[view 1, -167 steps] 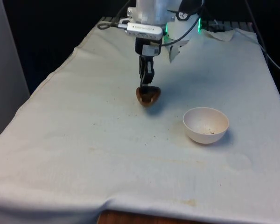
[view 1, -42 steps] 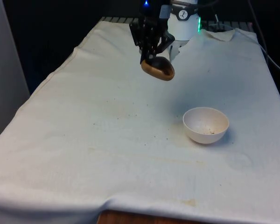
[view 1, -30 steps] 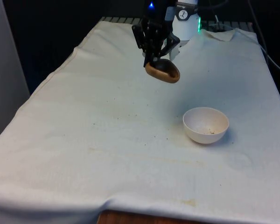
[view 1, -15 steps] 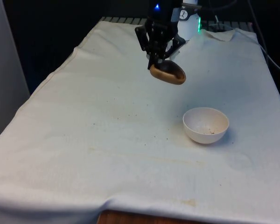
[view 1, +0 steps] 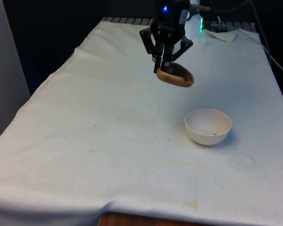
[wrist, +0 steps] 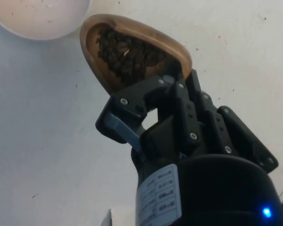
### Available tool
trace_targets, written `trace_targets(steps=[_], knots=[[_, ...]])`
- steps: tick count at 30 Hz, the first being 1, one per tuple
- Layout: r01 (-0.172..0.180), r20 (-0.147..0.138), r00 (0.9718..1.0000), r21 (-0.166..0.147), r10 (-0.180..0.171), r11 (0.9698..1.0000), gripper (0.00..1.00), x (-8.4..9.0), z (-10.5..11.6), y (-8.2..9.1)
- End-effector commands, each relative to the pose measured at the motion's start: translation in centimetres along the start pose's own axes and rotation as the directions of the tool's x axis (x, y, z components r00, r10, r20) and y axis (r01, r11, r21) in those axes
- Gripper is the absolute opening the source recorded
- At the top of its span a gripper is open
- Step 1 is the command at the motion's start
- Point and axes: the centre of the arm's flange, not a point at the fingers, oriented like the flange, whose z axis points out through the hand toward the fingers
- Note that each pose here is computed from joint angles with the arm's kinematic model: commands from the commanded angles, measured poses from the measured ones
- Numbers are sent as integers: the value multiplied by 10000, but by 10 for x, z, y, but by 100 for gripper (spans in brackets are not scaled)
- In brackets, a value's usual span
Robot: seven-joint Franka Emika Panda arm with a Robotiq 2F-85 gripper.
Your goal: Pour the coffee beans from the cup into the bowl.
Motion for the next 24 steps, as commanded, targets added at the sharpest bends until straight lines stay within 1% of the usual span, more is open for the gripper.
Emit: trace_targets(steps=[1, 2, 3, 6, 10, 11, 12, 13, 14, 21, 22, 23, 24], knots=[[121, 15, 9999, 29, -121, 9999, 0, 1, 0, -3], [187, 15, 9998, 37, -188, 9998, 0, 1, 0, -4], [117, -10, 9999, 10, -117, 9999, 0, 1, 0, -2], [410, -15, 9992, 66, -409, 9991, 0, 2, 0, -7], [653, -38, 9979, 91, -653, 9978, 0, 3, 0, -10], [711, -48, 9975, 98, -710, 9974, 0, 3, 0, -11], [837, -51, 9965, 111, -836, 9964, 0, 3, 0, -13], [735, -74, 9973, 83, -734, 9973, 0, 3, -1, -10], [894, -61, 9960, 118, -893, 9959, 0, 4, 0, -14], [1317, -129, 9912, 165, -1314, 9912, 0, 6, -1, -20], [1432, -141, 9896, 175, -1429, 9895, 0, 6, -1, -21], [1343, -134, 9909, 137, -1341, 9909, 0, 6, -1, -18], [1489, -154, 9888, 170, -1486, 9887, 0, 7, -1, -21]])
